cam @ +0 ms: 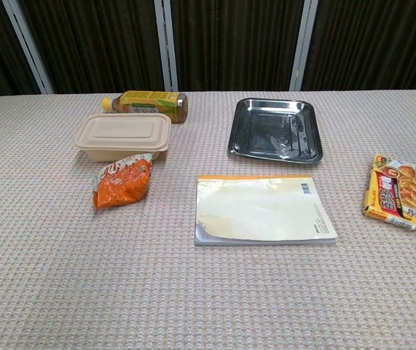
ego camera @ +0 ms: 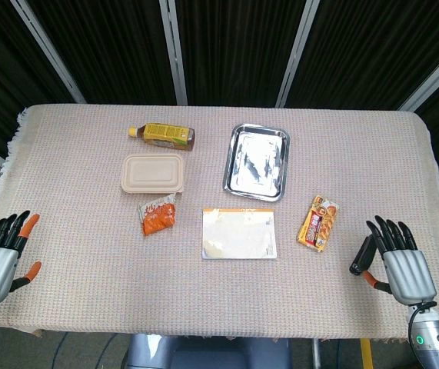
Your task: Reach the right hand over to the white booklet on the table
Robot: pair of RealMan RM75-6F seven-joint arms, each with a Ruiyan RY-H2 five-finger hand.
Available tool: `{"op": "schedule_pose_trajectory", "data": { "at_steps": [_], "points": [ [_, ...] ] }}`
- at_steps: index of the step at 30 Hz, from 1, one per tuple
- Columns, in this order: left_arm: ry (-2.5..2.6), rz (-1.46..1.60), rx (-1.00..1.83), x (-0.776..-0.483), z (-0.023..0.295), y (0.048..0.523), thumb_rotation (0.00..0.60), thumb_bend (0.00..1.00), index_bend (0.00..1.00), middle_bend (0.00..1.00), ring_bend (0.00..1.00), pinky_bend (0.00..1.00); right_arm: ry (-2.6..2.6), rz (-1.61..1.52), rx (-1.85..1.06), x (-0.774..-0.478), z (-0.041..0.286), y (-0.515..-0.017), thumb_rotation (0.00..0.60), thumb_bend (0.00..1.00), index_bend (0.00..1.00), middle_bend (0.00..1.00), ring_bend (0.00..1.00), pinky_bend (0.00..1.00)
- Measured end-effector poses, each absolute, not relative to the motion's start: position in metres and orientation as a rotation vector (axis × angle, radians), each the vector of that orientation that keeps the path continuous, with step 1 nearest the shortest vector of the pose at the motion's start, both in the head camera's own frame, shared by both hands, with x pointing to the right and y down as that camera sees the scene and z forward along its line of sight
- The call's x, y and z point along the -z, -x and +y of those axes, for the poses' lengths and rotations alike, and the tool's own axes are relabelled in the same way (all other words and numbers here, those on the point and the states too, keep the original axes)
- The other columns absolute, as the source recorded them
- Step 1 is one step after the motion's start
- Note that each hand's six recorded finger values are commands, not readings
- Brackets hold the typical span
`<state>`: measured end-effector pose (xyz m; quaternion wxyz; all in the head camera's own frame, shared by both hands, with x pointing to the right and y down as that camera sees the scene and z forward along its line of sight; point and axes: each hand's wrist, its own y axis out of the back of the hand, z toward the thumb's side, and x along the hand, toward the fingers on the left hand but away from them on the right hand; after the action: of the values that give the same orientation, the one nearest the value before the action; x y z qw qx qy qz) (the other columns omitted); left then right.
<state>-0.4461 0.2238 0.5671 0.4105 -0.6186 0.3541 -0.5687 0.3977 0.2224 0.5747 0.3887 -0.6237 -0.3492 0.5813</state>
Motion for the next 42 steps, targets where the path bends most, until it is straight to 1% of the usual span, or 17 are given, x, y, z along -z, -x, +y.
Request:
{"op": "schedule_pose_trajectory", "data": {
  "at_steps": [11,15,18,21,26,31,42],
  "points": [
    [1.563,0.887,1.413,-0.567,0.222,0.439,0.600,0.30,0.00,0.00,0.00,0.08,1.601,-0.862,-1.459,-0.579,0.222,-0.393,0.600,0.15,0.00,0.00,0.00,0.00],
    [1.564,0.890,1.393,-0.563,0.223,0.436,0.600,0.30,0.00,0.00,0.00,0.08,1.620,-0.830,-1.396,-0.582,0.224,-0.380,0.600,0.15,0.06,0.00,0.00,0.00],
    [1.559,0.885,1.393,-0.564,0.223,0.436,0.600,0.30,0.00,0.00,0.00,0.08,1.651,-0.782,-1.343,-0.589,0.226,-0.369,0.600,0.17,0.09,0.03,0.00,0.03],
    [1.562,0.872,1.405,-0.568,0.224,0.436,0.600,0.30,0.00,0.00,0.00,0.08,1.688,-0.728,-1.298,-0.598,0.227,-0.360,0.600,0.19,0.11,0.07,0.01,0.07],
    [1.548,0.855,1.430,-0.572,0.224,0.436,0.600,0.30,0.00,0.00,0.00,0.08,1.763,-0.657,-1.251,-0.615,0.225,-0.353,0.600,0.21,0.11,0.09,0.02,0.08],
    [1.526,0.843,1.446,-0.575,0.224,0.434,0.600,0.30,0.00,0.00,0.00,0.08,1.814,-0.588,-1.244,-0.631,0.214,-0.353,0.600,0.23,0.11,0.09,0.02,0.08],
    [1.508,0.809,1.456,-0.581,0.226,0.425,0.600,0.30,0.00,0.00,0.00,0.08,1.810,-0.560,-1.282,-0.640,0.206,-0.377,0.600,0.24,0.11,0.09,0.03,0.08]
  ]
}}
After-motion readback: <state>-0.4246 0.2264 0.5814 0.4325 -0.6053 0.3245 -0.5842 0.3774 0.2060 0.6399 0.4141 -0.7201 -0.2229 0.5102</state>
